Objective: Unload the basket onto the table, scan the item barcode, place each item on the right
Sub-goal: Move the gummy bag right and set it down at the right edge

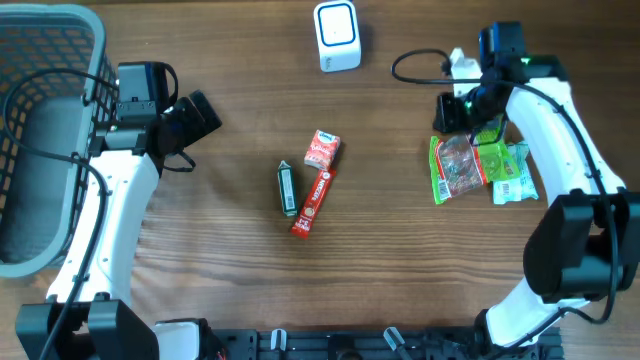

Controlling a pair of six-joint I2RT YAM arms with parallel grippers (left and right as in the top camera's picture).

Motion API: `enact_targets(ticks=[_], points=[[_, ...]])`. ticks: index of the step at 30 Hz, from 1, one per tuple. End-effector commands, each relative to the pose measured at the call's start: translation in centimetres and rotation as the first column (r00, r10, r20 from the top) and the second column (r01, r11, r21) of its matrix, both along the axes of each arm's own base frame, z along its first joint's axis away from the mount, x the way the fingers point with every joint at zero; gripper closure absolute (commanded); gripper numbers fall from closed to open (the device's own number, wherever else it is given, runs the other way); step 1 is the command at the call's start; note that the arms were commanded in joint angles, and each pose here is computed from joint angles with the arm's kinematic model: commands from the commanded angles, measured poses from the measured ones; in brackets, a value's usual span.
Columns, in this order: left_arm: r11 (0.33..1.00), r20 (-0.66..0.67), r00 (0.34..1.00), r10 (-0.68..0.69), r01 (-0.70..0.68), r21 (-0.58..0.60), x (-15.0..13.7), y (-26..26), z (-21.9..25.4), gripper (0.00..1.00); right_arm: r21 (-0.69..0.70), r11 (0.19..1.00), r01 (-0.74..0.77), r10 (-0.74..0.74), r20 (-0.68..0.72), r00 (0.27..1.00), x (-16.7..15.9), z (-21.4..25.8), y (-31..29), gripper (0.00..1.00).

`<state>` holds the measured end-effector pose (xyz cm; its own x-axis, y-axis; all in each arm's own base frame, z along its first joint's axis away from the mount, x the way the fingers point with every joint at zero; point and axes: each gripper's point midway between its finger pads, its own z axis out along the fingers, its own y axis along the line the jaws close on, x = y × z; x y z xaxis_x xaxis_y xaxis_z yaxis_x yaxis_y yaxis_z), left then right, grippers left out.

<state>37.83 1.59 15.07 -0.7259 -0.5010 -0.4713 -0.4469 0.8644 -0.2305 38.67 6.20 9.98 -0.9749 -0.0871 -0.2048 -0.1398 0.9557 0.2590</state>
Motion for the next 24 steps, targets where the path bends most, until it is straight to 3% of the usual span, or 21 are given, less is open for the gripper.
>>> enact_targets(ticks=[1,4,7,9,11,12,14,15,17,20,22,24], points=[[1.0,0.021,1.0,0.009,-0.009,0.005,0.3,0.3,0.8,0.0,-0.037,0.991,0.126,-0.129,-0.085,0.988,-2.2,-4.4,-0.8,0.94],[1.0,0.021,1.0,0.009,-0.009,0.005,0.3,0.3,0.8,0.0,-0.218,0.96,0.174,-0.205,-0.126,0.971,-5.0,-8.3,-4.0,0.94],[1.0,0.021,1.0,0.009,-0.009,0.005,0.3,0.3,0.8,0.0,-0.453,0.862,0.227,-0.313,-0.126,0.941,-6.8,-7.3,-8.2,0.96],[1.0,0.021,1.0,0.009,-0.009,0.005,0.3,0.3,0.8,0.0,-0.48,0.843,0.241,-0.322,-0.091,0.942,-6.1,-5.6,-8.8,0.92],[1.0,0.021,1.0,0.009,-0.009,0.005,0.3,0.3,0.8,0.0,-0.334,0.919,0.21,-0.259,-0.107,0.96,-5.1,-4.6,-6.0,0.87],[1.0,0.021,1.0,0.009,-0.009,0.005,0.3,0.3,0.8,0.0,-0.09,0.984,0.153,-0.164,-0.131,0.978,-4.3,-3.0,-1.2,0.82],[1.0,0.021,1.0,0.009,-0.009,0.005,0.3,0.3,0.8,0.0,0.235,0.972,0.024,-0.007,-0.071,0.997,-3.3,0.1,5.7,0.71],[1.0,0.021,1.0,0.009,-0.009,0.005,0.3,0.3,0.8,0.0,0.303,0.953,-0.012,0.023,-0.032,0.999,-3.0,1.3,8.1,0.61],[1.0,0.021,1.0,0.009,-0.009,0.005,0.3,0.3,0.8,0.0,0.338,0.941,0.0,0.004,-0.011,1.0,-2.5,2.1,11.6,0.5],[1.0,0.021,1.0,0.009,-0.009,0.005,0.3,0.3,0.8,0.0,0.398,0.907,-0.134,0.088,0.131,0.987,-2.6,4.0,20.3,0.0],[1.0,0.021,1.0,0.009,-0.009,0.005,0.3,0.3,0.8,0.0,0.393,0.909,-0.142,0.081,0.167,0.983,-3.1,4.3,23.4,0.0],[1.0,0.021,1.0,0.009,-0.009,0.005,0.3,0.3,0.8,0.0,0.322,0.945,-0.063,-0.001,0.197,0.98,-3.0,3.5,24.8,0.11]])
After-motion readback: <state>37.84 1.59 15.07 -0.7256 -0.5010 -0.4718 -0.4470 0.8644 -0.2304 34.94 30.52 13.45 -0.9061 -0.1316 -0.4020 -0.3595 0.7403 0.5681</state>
